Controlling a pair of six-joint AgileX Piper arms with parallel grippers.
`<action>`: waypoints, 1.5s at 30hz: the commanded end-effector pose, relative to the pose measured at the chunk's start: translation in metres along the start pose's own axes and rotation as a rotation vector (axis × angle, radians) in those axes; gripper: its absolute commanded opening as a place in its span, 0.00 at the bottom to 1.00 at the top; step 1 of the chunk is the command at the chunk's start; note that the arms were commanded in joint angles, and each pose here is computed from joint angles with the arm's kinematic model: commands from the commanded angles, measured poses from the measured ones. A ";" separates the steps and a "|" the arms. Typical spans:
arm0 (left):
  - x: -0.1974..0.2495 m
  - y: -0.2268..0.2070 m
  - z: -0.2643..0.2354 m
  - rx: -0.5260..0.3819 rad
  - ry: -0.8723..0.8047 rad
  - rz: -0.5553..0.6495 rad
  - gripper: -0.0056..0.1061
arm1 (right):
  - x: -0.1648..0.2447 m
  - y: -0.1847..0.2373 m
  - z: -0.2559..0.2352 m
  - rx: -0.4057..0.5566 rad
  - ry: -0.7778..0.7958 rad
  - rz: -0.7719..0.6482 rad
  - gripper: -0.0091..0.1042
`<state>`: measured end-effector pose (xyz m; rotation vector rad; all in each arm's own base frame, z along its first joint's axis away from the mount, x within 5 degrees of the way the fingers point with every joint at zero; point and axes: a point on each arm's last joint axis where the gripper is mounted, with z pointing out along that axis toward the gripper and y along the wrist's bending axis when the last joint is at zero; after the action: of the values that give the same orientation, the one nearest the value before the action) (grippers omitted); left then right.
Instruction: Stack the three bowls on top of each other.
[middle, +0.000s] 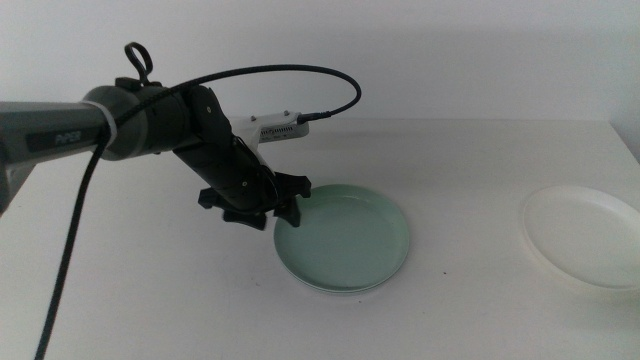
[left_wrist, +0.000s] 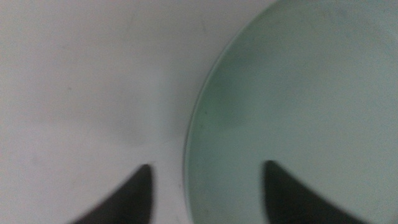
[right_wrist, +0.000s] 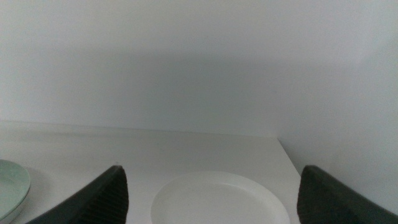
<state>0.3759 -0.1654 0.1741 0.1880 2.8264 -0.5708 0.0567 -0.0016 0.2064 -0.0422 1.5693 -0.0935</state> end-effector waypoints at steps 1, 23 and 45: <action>0.000 -0.004 -0.016 0.000 -0.017 0.066 0.72 | 0.000 0.000 0.000 0.008 -0.011 -0.007 0.82; 0.161 -0.061 -0.299 0.136 -0.549 0.597 0.89 | 0.000 0.000 0.000 0.008 -0.011 -0.007 0.82; 0.165 -0.060 -0.313 0.104 -0.672 0.607 0.89 | 0.000 0.000 0.000 0.008 -0.011 -0.007 0.82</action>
<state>0.1389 -0.0847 0.4291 0.7057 1.9735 -0.5105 0.0567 -0.0016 0.2064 -0.0422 1.5693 -0.0935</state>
